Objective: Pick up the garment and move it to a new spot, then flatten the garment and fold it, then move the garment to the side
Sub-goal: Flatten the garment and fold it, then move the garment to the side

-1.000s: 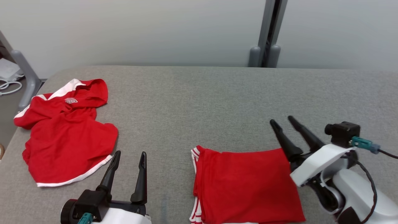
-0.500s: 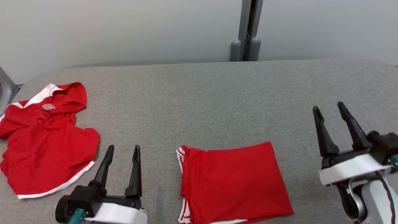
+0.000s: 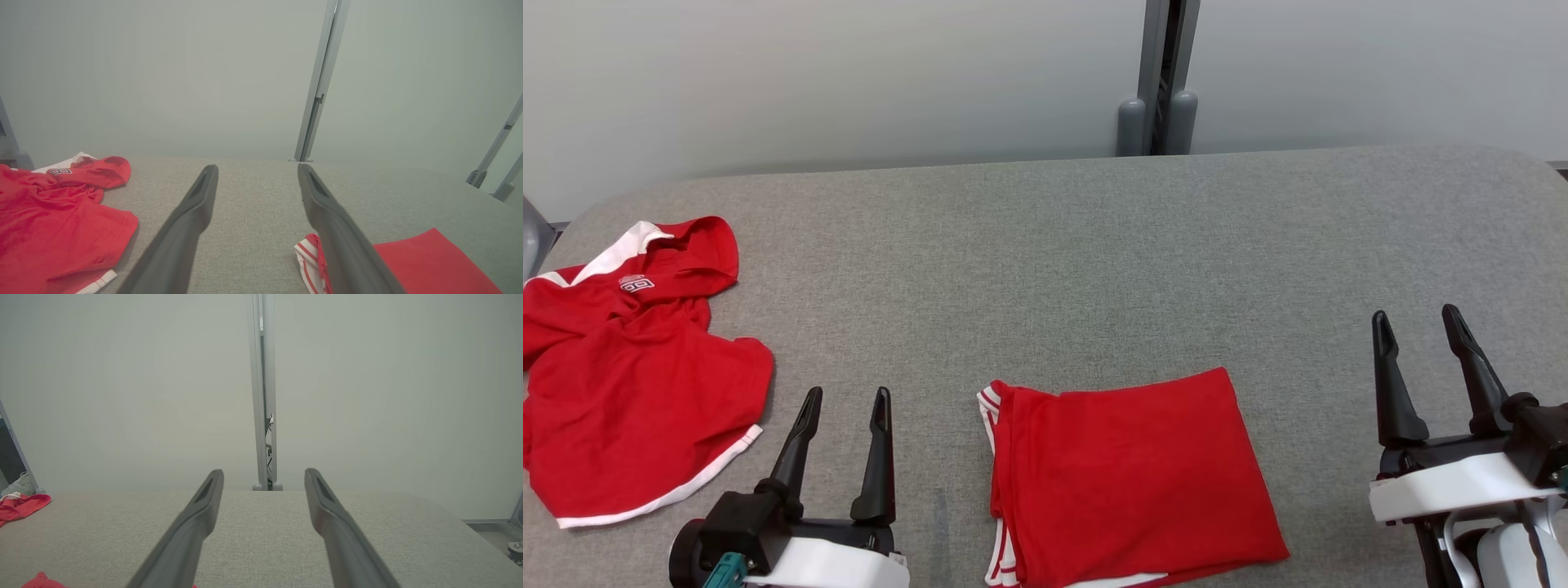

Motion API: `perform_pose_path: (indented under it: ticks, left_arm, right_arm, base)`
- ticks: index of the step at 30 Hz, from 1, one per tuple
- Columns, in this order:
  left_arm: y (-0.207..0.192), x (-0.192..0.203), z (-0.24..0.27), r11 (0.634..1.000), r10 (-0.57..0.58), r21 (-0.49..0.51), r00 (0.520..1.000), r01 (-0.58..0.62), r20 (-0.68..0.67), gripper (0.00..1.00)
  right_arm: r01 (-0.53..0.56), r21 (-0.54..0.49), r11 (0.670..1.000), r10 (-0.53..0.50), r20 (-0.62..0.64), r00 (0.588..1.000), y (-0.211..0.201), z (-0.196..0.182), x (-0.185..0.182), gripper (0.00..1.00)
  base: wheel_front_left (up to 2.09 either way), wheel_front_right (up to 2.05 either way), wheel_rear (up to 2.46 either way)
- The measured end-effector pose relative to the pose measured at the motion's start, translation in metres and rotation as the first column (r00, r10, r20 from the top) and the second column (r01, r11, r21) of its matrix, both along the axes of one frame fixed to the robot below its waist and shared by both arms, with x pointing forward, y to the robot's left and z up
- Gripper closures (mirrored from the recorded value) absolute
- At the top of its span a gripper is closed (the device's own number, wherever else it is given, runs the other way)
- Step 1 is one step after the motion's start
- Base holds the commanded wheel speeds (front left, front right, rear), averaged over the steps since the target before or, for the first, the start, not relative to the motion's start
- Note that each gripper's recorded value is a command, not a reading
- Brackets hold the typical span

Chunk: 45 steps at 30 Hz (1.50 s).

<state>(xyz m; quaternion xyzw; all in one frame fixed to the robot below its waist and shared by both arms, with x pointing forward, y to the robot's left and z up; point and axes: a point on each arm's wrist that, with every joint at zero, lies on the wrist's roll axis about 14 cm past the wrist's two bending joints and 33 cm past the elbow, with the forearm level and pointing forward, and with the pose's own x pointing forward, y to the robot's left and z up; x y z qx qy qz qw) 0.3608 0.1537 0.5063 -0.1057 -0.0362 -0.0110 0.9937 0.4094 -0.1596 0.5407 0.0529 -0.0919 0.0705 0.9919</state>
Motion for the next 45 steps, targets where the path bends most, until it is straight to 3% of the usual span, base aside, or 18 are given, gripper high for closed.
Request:
perform_pose_path:
  ticks: [45]
  left_arm:
    - [-0.001, -0.008, 0.003, 1.000, -0.002, -0.014, 1.000, 0.002, 0.009, 0.00]
  right_arm:
    - [-0.032, 0.002, 0.999, 0.032, -0.036, 0.999, 0.013, -0.010, -0.007, 0.00]
  base:
    - [0.00, 0.00, 0.00]
